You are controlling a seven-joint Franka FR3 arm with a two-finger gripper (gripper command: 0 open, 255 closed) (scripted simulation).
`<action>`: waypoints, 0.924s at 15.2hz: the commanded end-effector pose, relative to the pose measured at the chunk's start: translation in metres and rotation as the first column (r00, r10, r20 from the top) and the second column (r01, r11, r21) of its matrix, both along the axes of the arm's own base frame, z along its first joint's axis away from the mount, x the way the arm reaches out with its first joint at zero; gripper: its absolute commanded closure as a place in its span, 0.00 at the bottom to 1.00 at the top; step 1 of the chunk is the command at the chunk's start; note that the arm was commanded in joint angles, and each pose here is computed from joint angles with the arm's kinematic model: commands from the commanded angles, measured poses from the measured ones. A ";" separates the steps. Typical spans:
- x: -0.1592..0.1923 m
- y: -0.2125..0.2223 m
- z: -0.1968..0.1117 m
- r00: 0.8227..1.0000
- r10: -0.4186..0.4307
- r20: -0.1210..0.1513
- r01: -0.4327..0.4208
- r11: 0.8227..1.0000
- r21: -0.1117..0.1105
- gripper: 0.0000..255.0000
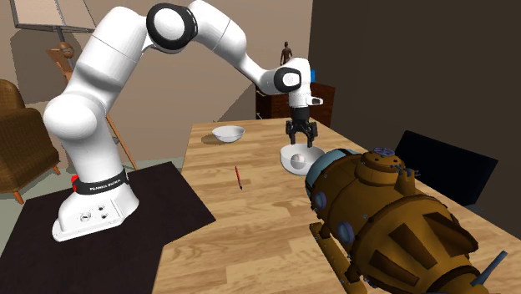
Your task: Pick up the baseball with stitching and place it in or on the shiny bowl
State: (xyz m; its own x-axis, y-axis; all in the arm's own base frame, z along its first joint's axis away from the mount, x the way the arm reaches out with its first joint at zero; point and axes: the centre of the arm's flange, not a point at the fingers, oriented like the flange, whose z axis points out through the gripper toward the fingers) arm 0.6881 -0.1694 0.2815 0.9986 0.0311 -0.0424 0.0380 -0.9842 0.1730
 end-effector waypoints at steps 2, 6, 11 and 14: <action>0.000 0.000 0.000 1.000 0.000 0.000 0.000 1.000 0.000 0.00; 0.002 0.009 0.049 1.000 0.000 0.000 0.000 1.000 0.000 0.00; 0.002 0.009 0.049 1.000 0.000 0.000 0.000 1.000 0.000 0.00; 0.002 0.009 0.049 1.000 0.000 0.000 0.000 1.000 0.000 0.00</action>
